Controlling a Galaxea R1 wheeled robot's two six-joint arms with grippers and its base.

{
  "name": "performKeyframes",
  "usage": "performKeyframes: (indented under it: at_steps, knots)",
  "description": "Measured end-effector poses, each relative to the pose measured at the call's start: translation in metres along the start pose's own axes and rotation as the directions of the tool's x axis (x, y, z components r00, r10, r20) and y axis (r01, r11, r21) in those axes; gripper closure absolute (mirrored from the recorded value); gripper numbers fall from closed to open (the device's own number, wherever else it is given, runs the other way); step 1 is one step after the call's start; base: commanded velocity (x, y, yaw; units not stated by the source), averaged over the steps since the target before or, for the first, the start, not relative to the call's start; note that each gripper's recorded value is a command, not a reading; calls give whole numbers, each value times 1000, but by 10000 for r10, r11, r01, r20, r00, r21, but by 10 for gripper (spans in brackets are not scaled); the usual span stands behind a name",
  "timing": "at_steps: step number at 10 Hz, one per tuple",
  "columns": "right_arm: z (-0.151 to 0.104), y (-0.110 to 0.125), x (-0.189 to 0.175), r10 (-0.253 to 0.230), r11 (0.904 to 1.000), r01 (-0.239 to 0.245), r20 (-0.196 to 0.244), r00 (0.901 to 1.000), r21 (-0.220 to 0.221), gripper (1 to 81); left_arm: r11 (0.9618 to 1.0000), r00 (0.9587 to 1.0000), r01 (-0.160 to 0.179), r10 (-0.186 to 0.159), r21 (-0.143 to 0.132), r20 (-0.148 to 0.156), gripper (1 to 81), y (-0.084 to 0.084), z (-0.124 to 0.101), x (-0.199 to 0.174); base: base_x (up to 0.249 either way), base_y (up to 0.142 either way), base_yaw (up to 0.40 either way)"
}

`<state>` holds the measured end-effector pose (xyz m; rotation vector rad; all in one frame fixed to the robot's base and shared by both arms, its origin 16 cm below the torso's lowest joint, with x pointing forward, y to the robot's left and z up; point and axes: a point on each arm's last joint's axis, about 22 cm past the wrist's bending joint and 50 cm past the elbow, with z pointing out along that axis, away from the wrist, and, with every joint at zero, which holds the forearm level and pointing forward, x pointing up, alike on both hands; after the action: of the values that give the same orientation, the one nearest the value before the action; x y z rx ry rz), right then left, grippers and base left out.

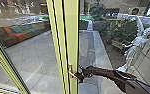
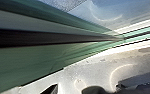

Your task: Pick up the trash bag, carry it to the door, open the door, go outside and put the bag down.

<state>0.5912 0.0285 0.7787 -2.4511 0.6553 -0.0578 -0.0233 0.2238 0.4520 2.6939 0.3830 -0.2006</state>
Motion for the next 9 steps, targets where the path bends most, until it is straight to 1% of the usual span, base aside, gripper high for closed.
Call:
performKeyframes:
  at_steps: [4, 5, 6, 7, 8, 9]
  knots:
    - [0, 0, 0, -2, 10000, 2, -3, 10000, 2, 10, 10000, 10000, 0, 0, -2, -3, 811, 0, 0, 0, 0, 0, 0]
    - [0, 0, 0, -1, 10000, 1, -5, 10000, 1, 10, 10000, 10000, 0, 0, -1, -7, 811, 0, 0, 0, 70, 0, 0]
    - [1, 5, -4, 29, 9999, -28, 73, 10000, -101, 10, 10000, 10000, 28, -29, 12, 58, 811, -1, 0, -7, 74, 0, 0]
    - [1, 10, -13, -245, 9991, 257, 368, 9990, -336, 10, 10000, 9999, 38, -38, 2, 117, 811, -2, 1, -12, 85, 0, 0]
    - [1, 11, -16, -245, 9991, 260, 445, 9987, -335, 10, 10000, 10000, 0, 0, -12, 9, 811, 0, 1, -5, 112, 0, 0]
    - [2, 16, -21, -173, 9989, 195, 528, 9985, -416, 10, 10000, 10000, -8, 8, -8, -16, 811, -1, 1, -6, 113, 0, 0]
